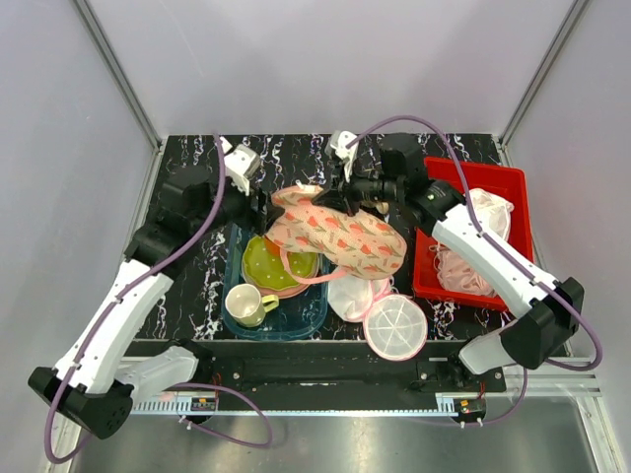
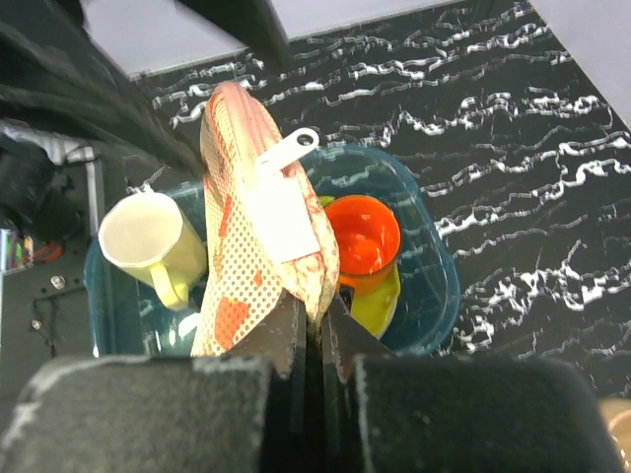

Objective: Unzip the laundry bag and remove the bra

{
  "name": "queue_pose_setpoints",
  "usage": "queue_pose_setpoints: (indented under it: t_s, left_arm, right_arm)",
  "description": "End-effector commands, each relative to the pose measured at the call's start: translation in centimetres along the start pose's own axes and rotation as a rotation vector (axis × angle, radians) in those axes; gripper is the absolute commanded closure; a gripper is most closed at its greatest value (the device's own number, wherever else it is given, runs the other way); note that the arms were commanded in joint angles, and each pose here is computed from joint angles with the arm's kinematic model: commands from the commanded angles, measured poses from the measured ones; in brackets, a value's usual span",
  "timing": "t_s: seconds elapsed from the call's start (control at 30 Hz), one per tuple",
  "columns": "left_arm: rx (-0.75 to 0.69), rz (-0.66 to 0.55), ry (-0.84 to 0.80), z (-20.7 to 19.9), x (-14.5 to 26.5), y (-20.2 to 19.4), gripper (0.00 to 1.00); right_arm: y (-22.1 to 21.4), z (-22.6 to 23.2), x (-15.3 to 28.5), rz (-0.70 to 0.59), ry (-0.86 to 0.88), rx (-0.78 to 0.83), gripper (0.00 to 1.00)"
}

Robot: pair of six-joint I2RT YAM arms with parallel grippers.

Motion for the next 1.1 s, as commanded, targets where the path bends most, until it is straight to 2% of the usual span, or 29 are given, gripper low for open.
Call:
queue_pose_setpoints:
  t_s: [0.0,0.03,0.1,0.13,0.23,0.33,0.43,0.5,0.57,0.73,1.07]
  left_arm:
    - [-0.039,-0.126,0.032,-1.5,4.0,4.3,0.17]
    - [-0.035,-0.135,-0.03,-2.1,4.6,4.7,0.09]
    - [0.011,-0.18,-0.127,-3.5,6.0,6.4,0.06]
    - [0.025,-0.173,-0.237,-4.6,6.4,6.8,0.01]
    - [0.156,-0.146,-0.417,-6.3,5.8,8.9,0.01]
    - [0.32,-0.073,-0.437,-6.2,3.4,9.9,0.06]
    - [0.447,0.007,-0.401,-5.1,0.7,9.0,0.14]
    - [0.522,0.066,-0.427,-5.0,-0.7,8.6,0.23]
    - [0.572,0.123,-0.493,-5.2,-1.3,8.1,0.25]
    - [0.604,0.141,-0.489,-4.9,-2.5,8.0,0.26]
    - [0.613,0.168,-0.559,-5.3,-2.4,7.8,0.36]
  right_arm:
    - [1.4,0.8,1.8,-0.062,-0.091,0.149,1.0]
    - [1.1,1.0,2.0,-0.063,-0.099,0.166,1.0]
    - [0.5,1.3,2.6,-0.071,-0.135,0.185,1.0]
    - [0.3,1.5,2.7,-0.074,-0.145,0.189,1.0]
    - [0.0,1.8,3.5,-0.101,-0.202,0.203,1.0]
    - [-0.1,2.0,4.0,-0.117,-0.225,0.21,1.0]
    - [-0.2,2.1,4.1,-0.113,-0.224,0.213,1.0]
    - [-0.2,2.3,4.3,-0.112,-0.222,0.216,1.0]
    - [-0.2,2.4,4.4,-0.11,-0.217,0.218,1.0]
    - [-0.1,2.5,4.5,-0.115,-0.211,0.223,1.0]
    - [-0.5,2.4,4.0,-0.102,-0.189,0.207,1.0]
Point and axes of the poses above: each gripper's point midway between its finger pads, its own x axis back along the fingers, its own z axis along the line the jaws close on, y = z × x, the point moved 9 cm from there along x, back along the fingers, and after that the axes turned 12 degrees about x, right-handed, at the moved point
